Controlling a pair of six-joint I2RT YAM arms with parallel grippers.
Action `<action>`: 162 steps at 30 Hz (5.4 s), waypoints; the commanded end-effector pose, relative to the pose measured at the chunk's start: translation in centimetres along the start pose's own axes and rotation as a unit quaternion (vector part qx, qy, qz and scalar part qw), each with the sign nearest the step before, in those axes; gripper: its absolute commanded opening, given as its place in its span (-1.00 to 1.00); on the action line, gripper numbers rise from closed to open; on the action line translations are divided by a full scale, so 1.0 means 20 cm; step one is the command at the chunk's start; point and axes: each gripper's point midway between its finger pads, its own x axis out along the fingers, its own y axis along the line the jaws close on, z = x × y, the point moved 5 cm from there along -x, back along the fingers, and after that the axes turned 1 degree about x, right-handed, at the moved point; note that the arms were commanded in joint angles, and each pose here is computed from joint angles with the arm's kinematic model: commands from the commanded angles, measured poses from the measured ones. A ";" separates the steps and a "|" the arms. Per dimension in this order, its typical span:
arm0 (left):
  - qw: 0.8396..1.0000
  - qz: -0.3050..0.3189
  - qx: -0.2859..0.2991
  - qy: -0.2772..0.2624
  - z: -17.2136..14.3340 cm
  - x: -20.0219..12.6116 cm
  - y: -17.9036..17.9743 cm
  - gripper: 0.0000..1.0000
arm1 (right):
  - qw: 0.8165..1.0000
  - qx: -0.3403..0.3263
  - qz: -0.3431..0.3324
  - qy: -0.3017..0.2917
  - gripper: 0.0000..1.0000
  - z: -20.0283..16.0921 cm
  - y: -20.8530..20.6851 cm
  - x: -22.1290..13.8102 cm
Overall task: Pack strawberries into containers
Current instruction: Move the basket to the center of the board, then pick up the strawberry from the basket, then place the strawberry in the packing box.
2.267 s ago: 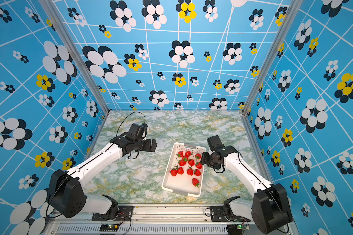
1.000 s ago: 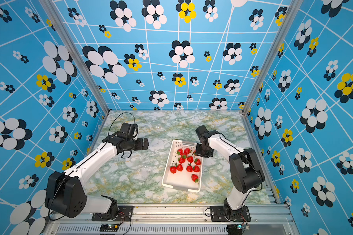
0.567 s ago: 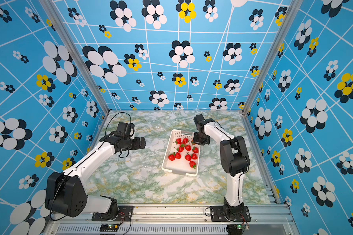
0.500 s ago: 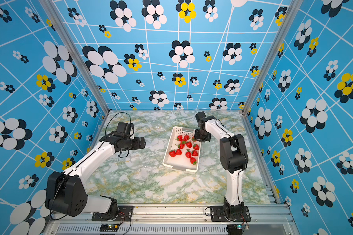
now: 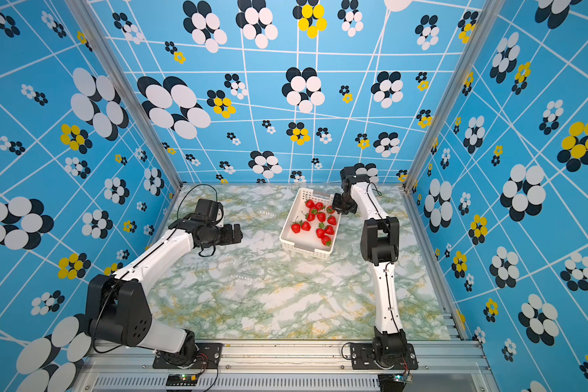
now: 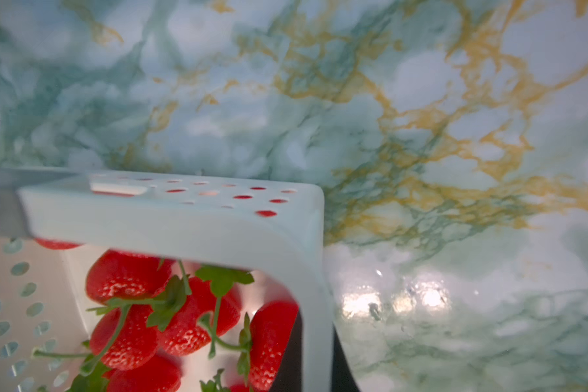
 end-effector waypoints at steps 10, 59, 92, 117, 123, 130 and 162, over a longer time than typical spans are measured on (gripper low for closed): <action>1.000 -0.015 -0.017 -0.001 0.08 0.04 -0.01 0.98 | 0.997 0.038 0.044 -0.041 -0.81 0.07 0.16 0.06; 0.999 -0.024 -0.035 -0.024 -0.02 -0.08 0.07 0.99 | 0.989 -0.144 -0.018 0.024 -0.24 -0.57 0.46 -0.08; 0.999 -0.036 -0.037 -0.017 -0.01 -0.04 0.05 0.99 | 0.987 -0.140 -0.079 0.016 -0.10 -0.47 0.42 0.11; 0.982 -0.189 0.007 -0.011 0.03 -0.04 -0.30 0.95 | 0.981 -0.178 0.041 -0.068 -0.69 -0.47 0.67 -0.37; 0.983 -0.182 0.002 -0.020 0.04 -0.07 -0.31 0.95 | 0.972 -0.206 0.086 -0.072 -0.70 -0.61 0.81 -0.53; 0.985 -0.170 -0.015 -0.028 -0.06 -0.15 -0.25 0.95 | 0.956 -0.256 0.135 -0.045 -0.70 -0.96 1.00 -0.61; 0.962 -0.113 -0.240 -0.061 -0.61 -0.27 0.27 0.99 | 0.915 -0.370 0.139 0.079 -0.69 -2.05 1.33 -0.22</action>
